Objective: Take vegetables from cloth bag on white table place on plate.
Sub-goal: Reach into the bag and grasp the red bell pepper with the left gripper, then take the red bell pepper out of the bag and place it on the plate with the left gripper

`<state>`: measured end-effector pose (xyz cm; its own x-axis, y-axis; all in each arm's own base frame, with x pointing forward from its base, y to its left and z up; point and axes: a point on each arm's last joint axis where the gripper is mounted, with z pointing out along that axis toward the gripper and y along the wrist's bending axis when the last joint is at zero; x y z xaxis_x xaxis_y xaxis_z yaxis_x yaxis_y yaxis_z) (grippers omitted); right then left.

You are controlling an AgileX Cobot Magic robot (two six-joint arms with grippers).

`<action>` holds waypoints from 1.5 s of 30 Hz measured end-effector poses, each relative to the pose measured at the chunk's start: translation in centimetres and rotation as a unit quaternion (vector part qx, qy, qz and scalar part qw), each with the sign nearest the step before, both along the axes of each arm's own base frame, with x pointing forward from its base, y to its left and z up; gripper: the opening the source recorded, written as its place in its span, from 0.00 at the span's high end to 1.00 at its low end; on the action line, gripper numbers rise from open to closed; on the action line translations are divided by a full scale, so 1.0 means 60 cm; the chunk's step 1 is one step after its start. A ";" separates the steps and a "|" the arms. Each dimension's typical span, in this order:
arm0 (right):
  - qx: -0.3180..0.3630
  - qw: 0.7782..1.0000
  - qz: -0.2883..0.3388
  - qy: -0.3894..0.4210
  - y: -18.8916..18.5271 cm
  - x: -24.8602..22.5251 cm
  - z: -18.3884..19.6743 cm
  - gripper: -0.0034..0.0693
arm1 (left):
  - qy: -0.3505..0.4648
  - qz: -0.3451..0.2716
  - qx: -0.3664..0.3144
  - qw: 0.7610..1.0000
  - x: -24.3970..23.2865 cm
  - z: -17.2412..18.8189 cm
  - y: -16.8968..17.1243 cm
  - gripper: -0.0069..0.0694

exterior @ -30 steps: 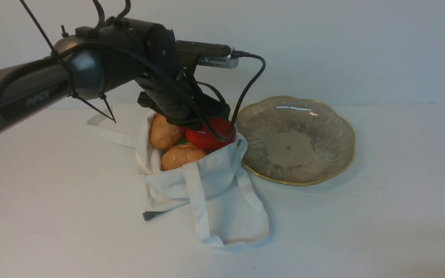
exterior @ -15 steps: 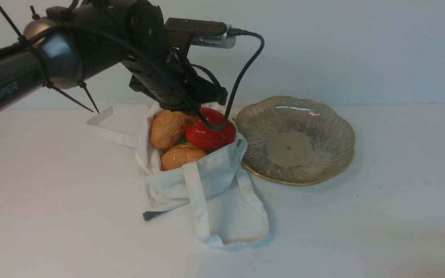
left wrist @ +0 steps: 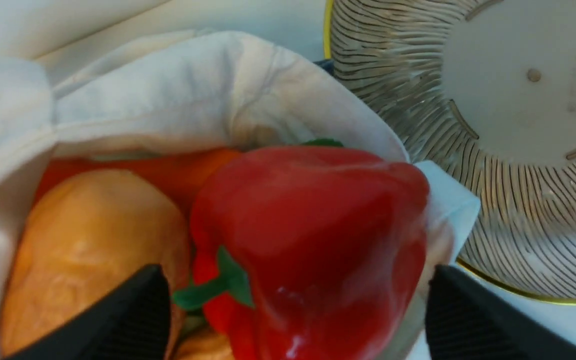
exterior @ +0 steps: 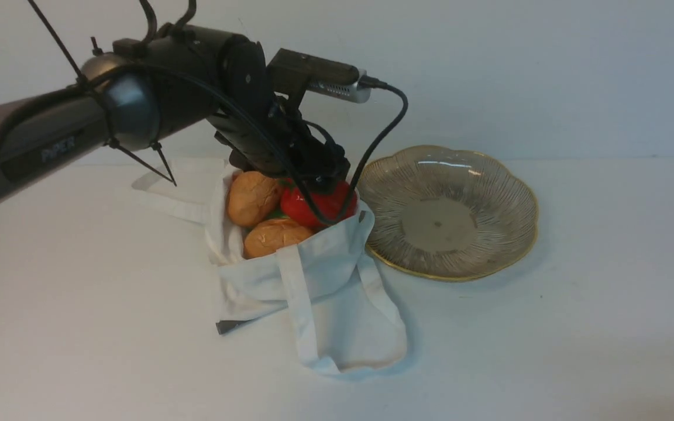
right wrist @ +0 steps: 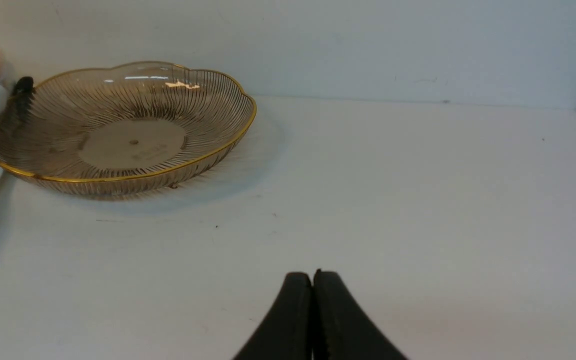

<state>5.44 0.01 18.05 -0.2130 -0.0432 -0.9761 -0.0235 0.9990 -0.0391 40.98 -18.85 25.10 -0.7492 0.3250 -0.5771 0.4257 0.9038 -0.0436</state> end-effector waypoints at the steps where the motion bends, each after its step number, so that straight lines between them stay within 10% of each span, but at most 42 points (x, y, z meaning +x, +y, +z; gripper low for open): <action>1: 0.000 1.000 0.000 0.000 0.000 0.000 0.000 0.97 | -0.002 -0.001 -0.003 1.000 0.001 -0.002 -0.001 0.04; 29: 0.000 1.000 0.000 0.000 0.000 0.000 0.000 0.97 | 0.001 -0.001 -0.007 1.000 0.021 -0.050 -0.011 0.23; 45: 0.000 1.000 0.000 0.000 0.000 0.000 0.000 0.97 | -0.044 -0.003 -0.161 0.986 -0.041 0.113 -0.023 0.23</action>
